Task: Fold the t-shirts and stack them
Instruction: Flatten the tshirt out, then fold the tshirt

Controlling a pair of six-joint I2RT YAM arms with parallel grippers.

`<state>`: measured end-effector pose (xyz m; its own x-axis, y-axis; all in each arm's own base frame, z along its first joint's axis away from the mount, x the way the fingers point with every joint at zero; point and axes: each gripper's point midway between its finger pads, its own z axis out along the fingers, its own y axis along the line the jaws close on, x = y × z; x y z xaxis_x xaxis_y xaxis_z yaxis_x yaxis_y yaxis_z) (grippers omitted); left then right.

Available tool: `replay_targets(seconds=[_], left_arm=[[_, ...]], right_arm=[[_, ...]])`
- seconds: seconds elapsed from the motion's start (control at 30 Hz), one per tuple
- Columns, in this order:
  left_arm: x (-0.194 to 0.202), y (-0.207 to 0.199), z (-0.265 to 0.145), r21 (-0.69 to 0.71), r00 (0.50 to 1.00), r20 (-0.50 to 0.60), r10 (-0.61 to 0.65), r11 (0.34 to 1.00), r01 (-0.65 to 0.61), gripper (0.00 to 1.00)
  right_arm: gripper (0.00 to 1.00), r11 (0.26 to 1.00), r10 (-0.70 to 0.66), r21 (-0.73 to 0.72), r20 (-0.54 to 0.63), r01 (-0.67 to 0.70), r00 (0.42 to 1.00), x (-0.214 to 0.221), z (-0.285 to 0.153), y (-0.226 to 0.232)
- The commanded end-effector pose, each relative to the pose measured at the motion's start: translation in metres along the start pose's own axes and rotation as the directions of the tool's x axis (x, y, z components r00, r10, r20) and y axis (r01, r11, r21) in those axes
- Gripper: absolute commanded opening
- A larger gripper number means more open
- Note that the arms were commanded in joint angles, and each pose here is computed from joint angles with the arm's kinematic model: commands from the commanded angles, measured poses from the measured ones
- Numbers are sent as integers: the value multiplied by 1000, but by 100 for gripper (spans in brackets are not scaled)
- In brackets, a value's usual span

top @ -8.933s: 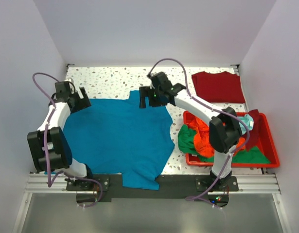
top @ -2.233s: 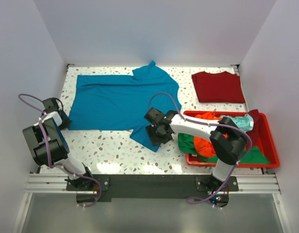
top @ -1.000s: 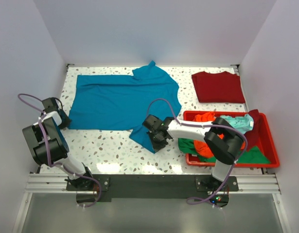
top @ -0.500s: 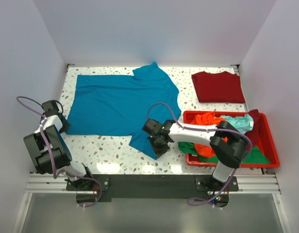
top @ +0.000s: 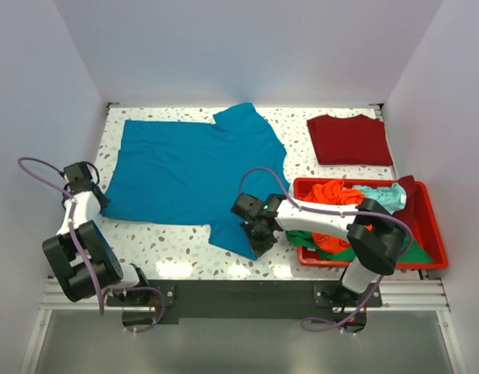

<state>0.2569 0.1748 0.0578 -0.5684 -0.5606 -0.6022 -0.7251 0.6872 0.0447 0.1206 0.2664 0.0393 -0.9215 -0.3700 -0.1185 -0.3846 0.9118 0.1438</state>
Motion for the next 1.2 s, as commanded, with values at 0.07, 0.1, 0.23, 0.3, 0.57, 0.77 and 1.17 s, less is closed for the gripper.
replay_targets(seconds=[0.07, 0.1, 0.23, 0.3, 0.57, 0.77, 1.17], left_arm=[[-10, 5, -9, -11, 999, 37, -37, 999, 37, 0], [-9, 4, -8, -7, 999, 33, -34, 999, 34, 0], [-7, -6, -2, 42, 1000, 2, -19, 999, 19, 0], [-7, -10, 0, 62, 1000, -8, -19, 998, 20, 0], [-23, -31, -2, 161, 999, 6, -34, 986, 33, 0], [-36, -44, 0, 211, 999, -5, -32, 977, 33, 0], [-68, -77, 6, 334, 998, -19, -67, 940, 69, 0]], right_arm=[[0, 1000, -7, -4, 10, 7, 1000, 0, -20, 2], [0, 1000, -7, 0, 23, 7, 1000, -6, -22, 5], [0, 999, -12, 39, 59, 10, 998, -26, -32, 8], [0, 999, -14, 52, 82, 10, 997, -37, -37, 9], [0, 998, 20, 60, 183, -32, 983, -97, -46, 2], [0, 996, 24, 76, 241, -43, 970, -144, -53, -17], [0, 990, 69, 98, 312, -104, 948, -221, -60, -55]])
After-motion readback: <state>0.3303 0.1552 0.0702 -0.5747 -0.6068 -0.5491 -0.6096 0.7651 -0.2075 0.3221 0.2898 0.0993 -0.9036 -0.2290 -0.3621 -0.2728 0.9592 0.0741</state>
